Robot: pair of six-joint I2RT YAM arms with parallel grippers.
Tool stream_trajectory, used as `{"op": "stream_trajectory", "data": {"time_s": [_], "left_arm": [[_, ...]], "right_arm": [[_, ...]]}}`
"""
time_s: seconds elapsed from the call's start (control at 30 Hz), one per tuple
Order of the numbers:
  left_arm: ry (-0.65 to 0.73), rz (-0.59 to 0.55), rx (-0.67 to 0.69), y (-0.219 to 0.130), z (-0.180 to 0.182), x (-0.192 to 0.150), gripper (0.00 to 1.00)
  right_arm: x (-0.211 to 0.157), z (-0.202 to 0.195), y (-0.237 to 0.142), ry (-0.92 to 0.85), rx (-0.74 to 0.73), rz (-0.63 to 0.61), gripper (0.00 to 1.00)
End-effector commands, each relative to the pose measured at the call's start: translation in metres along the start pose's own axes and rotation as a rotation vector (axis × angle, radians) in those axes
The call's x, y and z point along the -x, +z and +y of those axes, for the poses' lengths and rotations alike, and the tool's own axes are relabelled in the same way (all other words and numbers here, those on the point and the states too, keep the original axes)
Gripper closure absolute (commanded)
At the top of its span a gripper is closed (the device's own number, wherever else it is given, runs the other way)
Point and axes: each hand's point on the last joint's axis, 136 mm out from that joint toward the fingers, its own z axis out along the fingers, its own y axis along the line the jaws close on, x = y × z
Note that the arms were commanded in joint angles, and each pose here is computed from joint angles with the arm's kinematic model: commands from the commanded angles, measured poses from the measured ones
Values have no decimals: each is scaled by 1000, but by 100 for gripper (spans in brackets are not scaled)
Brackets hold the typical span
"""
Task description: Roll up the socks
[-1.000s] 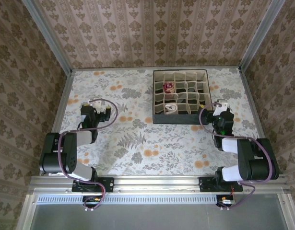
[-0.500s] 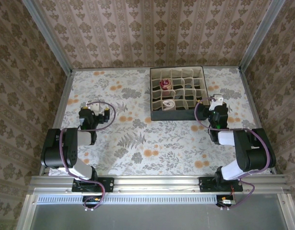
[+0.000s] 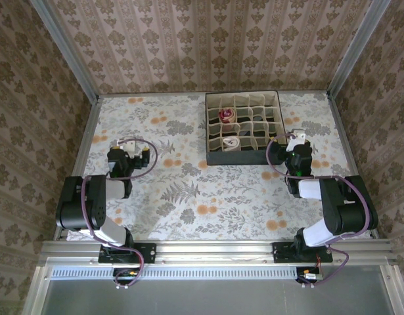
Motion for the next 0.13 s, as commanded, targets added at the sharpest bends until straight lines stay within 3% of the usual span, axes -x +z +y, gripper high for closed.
{"op": "stream_trajectory", "data": {"time_s": [0.0,0.1], "left_arm": [[-28,-25,4,3,3,9,0],[-35,-23,9,2,5,9,0]], "right_arm": [[-23,-5,1,-40,-35,88,0],[-23,-6,1,-40,-35,89,0]]}}
